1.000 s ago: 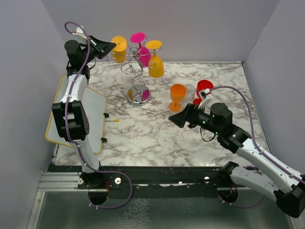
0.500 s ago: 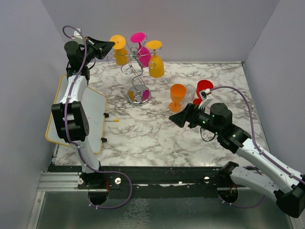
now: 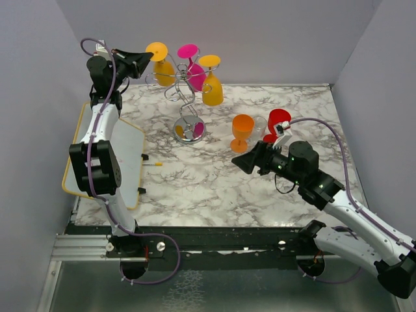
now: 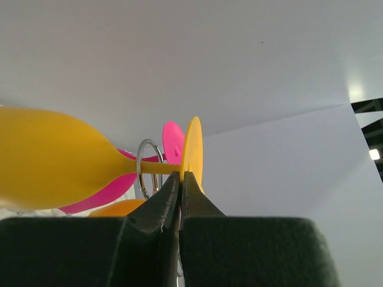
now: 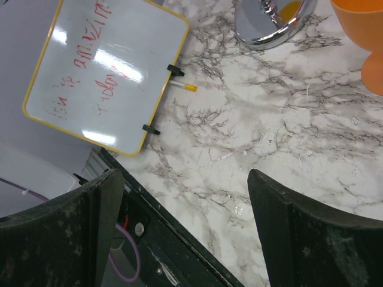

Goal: Take the wine glass off the wine glass rack
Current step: Pick up the wine glass from the wine rack.

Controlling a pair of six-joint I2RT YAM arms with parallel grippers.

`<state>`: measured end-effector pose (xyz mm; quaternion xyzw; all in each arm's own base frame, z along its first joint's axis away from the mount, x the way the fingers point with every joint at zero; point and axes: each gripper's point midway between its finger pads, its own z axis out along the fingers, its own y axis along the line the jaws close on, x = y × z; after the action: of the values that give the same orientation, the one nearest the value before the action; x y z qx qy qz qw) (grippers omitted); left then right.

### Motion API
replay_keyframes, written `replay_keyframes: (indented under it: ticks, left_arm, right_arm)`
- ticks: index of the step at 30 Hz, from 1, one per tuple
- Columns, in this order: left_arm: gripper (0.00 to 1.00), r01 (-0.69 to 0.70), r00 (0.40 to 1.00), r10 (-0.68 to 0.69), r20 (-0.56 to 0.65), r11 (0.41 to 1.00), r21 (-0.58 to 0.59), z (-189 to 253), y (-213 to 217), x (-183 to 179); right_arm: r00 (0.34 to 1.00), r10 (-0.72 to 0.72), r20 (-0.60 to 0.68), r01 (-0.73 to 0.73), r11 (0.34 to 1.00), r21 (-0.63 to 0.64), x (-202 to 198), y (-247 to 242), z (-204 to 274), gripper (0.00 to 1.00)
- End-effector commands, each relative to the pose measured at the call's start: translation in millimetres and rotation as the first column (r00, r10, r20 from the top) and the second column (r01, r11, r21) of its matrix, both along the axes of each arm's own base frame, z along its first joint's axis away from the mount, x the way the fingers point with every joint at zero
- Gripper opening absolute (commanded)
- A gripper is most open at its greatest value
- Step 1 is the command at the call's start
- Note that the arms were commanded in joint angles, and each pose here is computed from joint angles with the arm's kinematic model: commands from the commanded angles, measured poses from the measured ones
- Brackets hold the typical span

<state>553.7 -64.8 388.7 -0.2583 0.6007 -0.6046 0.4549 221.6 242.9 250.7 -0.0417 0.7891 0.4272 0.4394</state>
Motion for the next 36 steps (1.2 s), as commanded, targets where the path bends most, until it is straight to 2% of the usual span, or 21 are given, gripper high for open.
replay_keyframes:
  ticks: [1, 5, 16, 24, 36]
  left_arm:
    - [0.0, -0.078, 0.991, 0.072, 0.117, 0.996, 0.044, 34.9, -2.8, -5.0]
    - [0.0, -0.068, 0.99, 0.063, 0.126, 0.997, 0.039, 39.0, -11.0, -1.7]
    - [0.0, -0.02, 0.996, 0.016, 0.084, 0.999, 0.045, 16.9, -31.5, 2.4]
    - [0.0, 0.039, 0.985, -0.066, 0.162, 0.986, 0.162, 21.9, -42.8, -14.1]
    - [0.0, 0.079, 0.981, -0.108, 0.161, 0.981, 0.178, 20.7, -44.6, -23.7]
  right_arm:
    - [0.999, -0.035, 0.001, 0.035, 0.999, 0.003, 0.7, -6.3, 4.8, 0.9]
    - [0.999, -0.04, -0.003, 0.04, 0.999, 0.005, 0.6, -6.9, 5.1, 0.9]
    - [0.999, -0.051, -0.009, 0.051, 0.999, -0.005, 0.5, -9.6, 3.1, 0.9]
    - [0.998, -0.054, 0.012, 0.055, 0.998, -0.007, 2.0, -10.6, 4.1, 0.9]
    - [0.999, -0.051, -0.003, 0.051, 0.999, 0.0, -0.2, -10.1, 3.6, 0.9]
